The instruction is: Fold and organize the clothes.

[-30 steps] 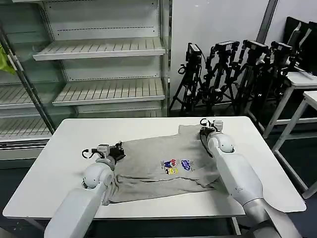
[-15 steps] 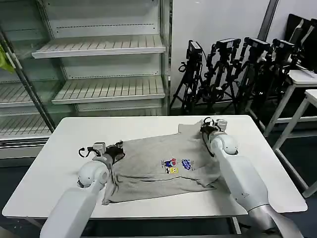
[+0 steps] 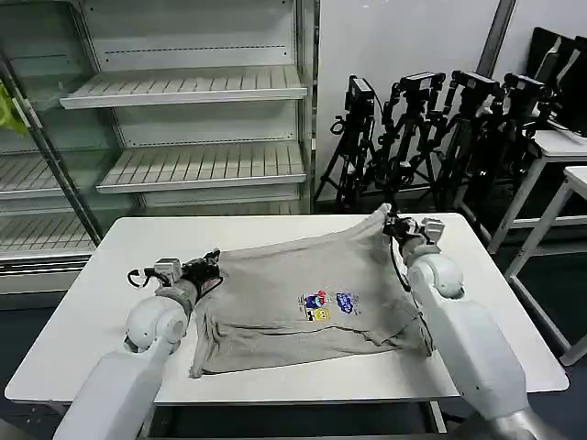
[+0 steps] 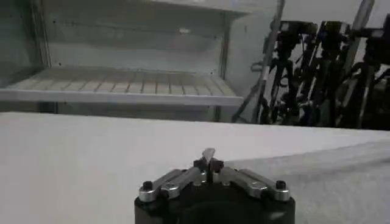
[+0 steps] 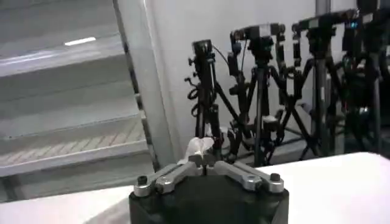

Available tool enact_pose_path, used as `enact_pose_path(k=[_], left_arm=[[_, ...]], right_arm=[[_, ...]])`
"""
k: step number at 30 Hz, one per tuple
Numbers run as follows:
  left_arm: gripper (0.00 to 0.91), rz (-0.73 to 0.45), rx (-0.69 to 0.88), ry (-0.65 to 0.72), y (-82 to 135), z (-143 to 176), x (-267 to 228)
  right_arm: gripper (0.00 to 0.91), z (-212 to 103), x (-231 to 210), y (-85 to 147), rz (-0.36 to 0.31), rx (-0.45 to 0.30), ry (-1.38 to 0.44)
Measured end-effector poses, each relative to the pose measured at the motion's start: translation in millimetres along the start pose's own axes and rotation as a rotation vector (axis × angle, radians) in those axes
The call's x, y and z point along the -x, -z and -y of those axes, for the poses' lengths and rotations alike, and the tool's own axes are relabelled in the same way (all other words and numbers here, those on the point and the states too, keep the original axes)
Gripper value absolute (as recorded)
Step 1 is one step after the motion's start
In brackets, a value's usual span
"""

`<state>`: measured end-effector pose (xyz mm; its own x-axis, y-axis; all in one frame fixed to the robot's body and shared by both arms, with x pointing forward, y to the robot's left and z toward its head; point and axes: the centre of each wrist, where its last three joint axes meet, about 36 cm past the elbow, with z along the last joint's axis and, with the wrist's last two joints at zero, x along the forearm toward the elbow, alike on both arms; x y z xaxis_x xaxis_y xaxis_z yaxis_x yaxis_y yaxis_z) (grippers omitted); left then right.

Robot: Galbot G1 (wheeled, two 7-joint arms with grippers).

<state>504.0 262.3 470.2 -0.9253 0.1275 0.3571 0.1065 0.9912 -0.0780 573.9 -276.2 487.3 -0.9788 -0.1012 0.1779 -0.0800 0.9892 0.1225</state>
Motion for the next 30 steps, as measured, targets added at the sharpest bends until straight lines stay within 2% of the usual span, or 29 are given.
enact_pose_path(k=[7,16,21,30], left_arm=[[0.05,0.004,0.057,-0.016,-9.8,4.3,-36.8],[0.05,-0.008,0.159,-0.021,-32.5,14.0,-81.2],[0.05,-0.039,0.202,-0.021,-53.5,20.4,-95.3],[0.06,-0.073,0.246,-0.021,-76.1,29.7,-104.8]], right_arm=[[0.0,-0.3,-53.4,-17.6,0.008,-0.065,0.026],[0.0,-0.7,-113.9,-46.3,-0.04,-0.13,0.029],[0.0,3.8,-133.3,-61.9,-0.082,-0.157,-0.008],[0.0,6.5,-146.5,-80.8,-0.153,-0.172,-0.062]])
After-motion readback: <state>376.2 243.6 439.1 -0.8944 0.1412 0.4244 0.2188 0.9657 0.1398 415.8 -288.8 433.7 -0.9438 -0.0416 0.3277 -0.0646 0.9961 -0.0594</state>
